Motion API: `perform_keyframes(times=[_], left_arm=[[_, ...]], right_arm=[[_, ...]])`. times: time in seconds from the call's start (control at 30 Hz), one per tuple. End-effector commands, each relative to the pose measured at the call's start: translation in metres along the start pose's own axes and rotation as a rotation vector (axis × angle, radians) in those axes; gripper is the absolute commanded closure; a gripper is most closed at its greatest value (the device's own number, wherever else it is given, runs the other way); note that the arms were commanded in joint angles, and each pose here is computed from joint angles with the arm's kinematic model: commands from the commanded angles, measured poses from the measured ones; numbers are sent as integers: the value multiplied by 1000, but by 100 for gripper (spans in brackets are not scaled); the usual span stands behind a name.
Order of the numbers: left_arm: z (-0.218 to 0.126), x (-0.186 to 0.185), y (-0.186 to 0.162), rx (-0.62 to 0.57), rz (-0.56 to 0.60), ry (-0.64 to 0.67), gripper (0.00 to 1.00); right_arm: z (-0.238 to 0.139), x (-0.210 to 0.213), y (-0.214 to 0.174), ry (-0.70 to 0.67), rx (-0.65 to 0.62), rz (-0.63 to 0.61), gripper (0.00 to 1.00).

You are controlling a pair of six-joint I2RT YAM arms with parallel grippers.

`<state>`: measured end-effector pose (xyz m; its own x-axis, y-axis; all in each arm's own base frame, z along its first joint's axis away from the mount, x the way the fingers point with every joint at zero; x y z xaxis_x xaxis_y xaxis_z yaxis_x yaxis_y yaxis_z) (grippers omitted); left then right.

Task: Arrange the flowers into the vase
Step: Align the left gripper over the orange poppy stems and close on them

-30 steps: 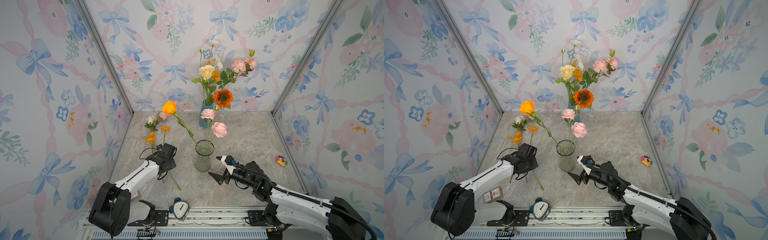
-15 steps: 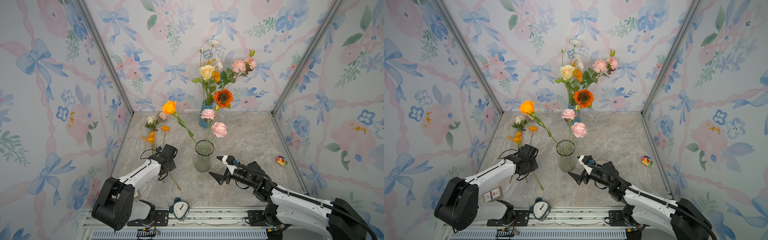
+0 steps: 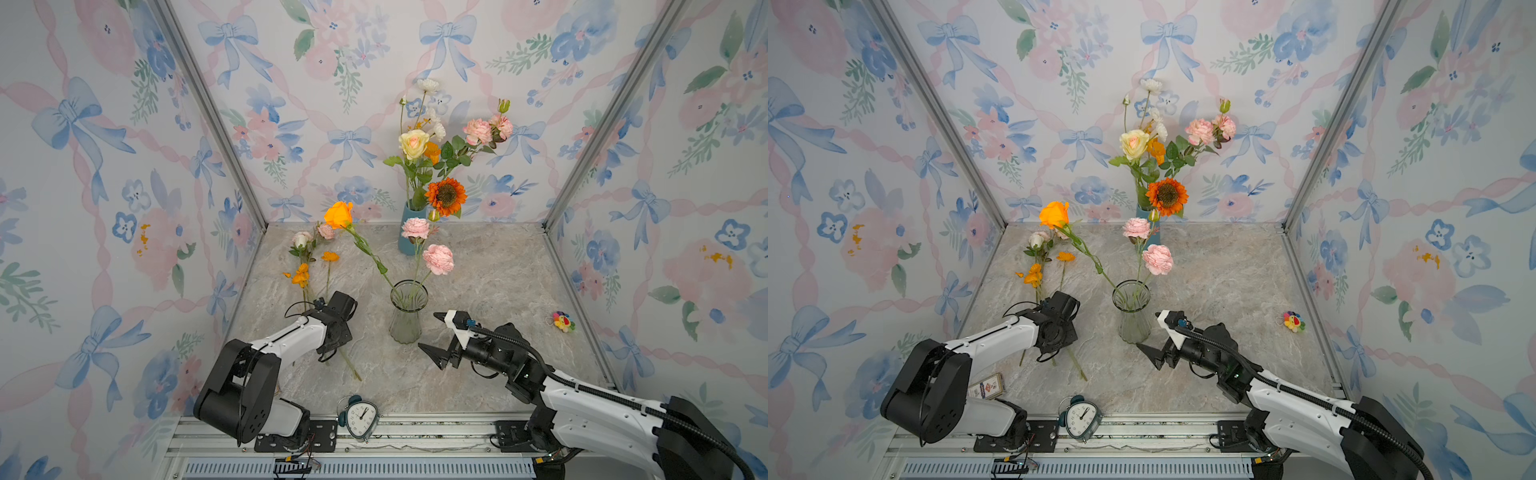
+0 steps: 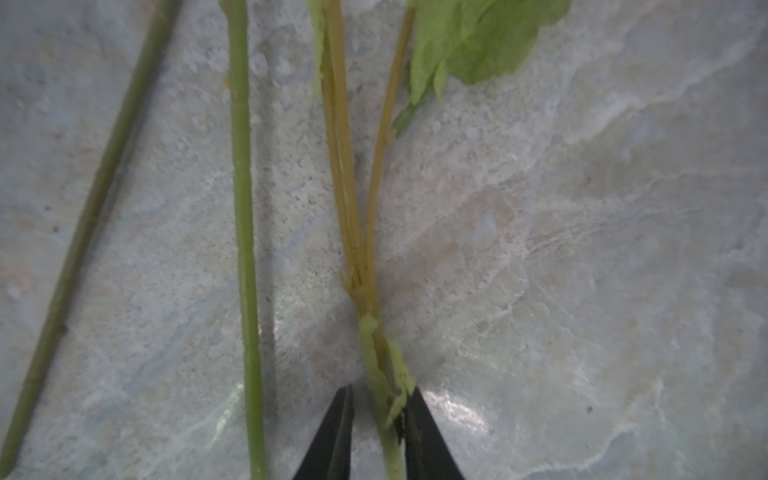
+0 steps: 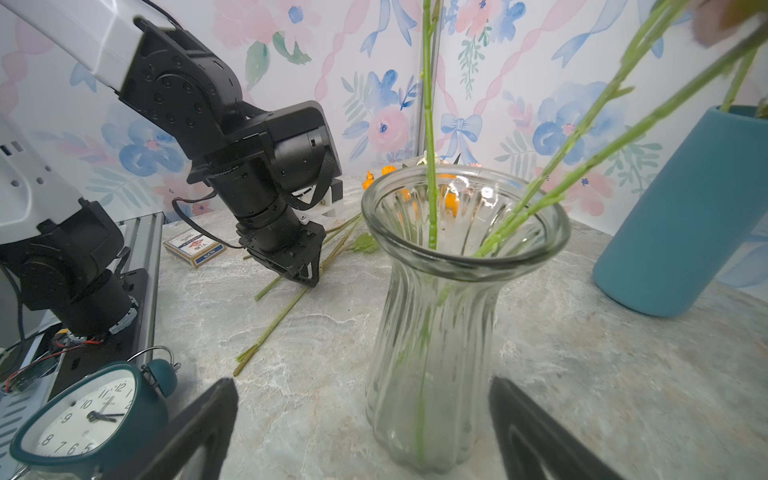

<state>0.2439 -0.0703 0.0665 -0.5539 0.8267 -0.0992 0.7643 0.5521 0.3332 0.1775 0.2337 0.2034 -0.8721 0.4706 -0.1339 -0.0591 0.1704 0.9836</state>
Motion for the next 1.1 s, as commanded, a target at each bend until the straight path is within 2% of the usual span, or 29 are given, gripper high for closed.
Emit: perform_keyframes(times=[0.0, 0.13, 0.47, 0.53, 0.67, 0.73, 0.93, 1.07], left_arm=[[-2, -1, -1, 6, 10, -6, 76], [-8, 4, 2, -18, -20, -24, 77], [17, 8, -6, 69, 36, 57, 77], [19, 10, -9, 78, 43, 67, 81], [21, 18, -12, 81, 43, 83, 100], [18, 20, -12, 70, 36, 76, 100], [-7, 9, 11, 8, -5, -51, 100], [-55, -7, 48, -156, -37, -183, 100]], right_arm=[[-2, -1, 2, -2, -24, 4, 3], [0, -2, 1, 1, -20, 8, 3], [-1, -2, 2, -2, -17, 4, 3], [-1, -2, 2, -2, -18, 4, 3], [0, -2, 1, 1, -11, 2, 3], [1, -3, 1, 1, -8, -2, 3], [-3, -8, 1, -25, -4, -5, 3], [-7, -11, 2, -44, -7, -8, 3]])
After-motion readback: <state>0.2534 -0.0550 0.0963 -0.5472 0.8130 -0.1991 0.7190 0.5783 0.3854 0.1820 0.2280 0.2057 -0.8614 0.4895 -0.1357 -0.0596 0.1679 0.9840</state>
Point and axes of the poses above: each gripper's point midway between its finger pads, its own z axis out along the fingers, its own x axis along the line the jaws close on, y = z × x, the point moved 5 cm from there along -z, back along the fingers, and after that the axes turned 9 degrees about -z, right-handed, at the moved point
